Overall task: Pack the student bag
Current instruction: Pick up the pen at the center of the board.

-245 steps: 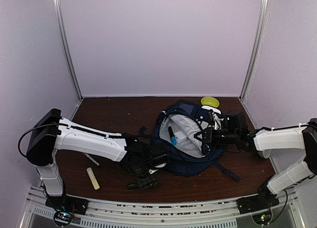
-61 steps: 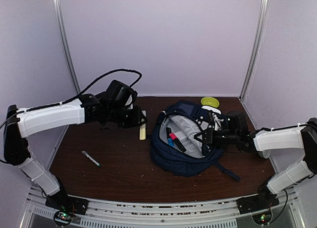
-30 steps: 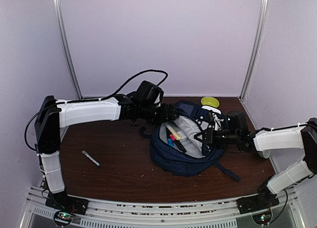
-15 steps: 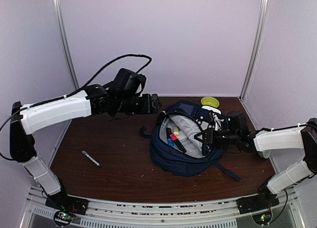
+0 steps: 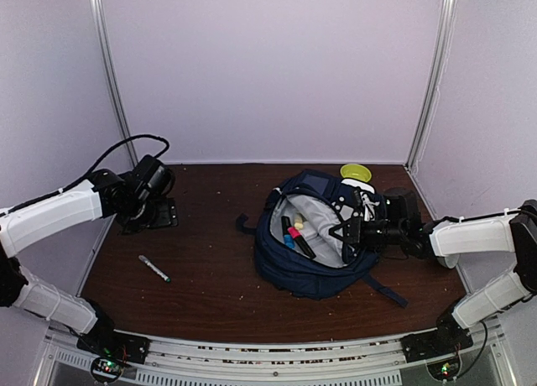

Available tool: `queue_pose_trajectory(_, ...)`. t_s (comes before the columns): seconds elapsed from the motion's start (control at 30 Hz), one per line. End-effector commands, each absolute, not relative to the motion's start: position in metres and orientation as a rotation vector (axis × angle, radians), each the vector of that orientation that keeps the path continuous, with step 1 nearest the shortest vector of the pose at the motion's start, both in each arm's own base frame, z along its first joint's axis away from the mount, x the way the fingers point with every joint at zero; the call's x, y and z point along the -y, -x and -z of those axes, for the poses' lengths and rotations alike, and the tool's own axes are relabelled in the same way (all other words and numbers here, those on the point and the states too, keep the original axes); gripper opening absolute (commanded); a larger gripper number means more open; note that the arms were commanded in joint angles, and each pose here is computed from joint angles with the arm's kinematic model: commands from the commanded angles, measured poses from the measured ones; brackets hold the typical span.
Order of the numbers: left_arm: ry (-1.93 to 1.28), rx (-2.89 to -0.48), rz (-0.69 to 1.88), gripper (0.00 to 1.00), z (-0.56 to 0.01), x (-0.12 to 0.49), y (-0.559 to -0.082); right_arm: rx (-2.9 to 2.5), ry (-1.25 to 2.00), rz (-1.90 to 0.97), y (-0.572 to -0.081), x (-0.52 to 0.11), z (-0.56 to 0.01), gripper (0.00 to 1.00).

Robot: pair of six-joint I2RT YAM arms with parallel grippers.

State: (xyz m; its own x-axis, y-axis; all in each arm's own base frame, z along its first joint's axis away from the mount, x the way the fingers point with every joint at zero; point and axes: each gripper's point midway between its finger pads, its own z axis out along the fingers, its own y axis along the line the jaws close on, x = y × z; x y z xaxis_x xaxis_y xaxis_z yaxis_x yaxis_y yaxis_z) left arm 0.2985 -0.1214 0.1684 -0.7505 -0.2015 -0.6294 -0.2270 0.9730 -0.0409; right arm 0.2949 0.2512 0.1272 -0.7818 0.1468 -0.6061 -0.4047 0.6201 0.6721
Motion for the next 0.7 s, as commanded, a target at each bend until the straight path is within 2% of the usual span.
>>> queue_pose_trajectory(0.0,0.513,-2.477,-0.065,0.83,-0.146,0.077,-0.277,-2.246,0.131,-1.094,-0.299,-0.24,-0.118,0.0)
queue_pose_trajectory(0.3,0.708,-2.569,0.025,0.8,-0.092,0.045,-0.267,-2.241,0.132,-1.093,-0.298,-0.24,-0.119,0.0)
queue_pose_trajectory(0.67,0.77,-2.626,0.119,0.75,-0.053,0.051,-0.271,-2.24,0.131,-1.092,-0.297,-0.239,-0.118,0.0)
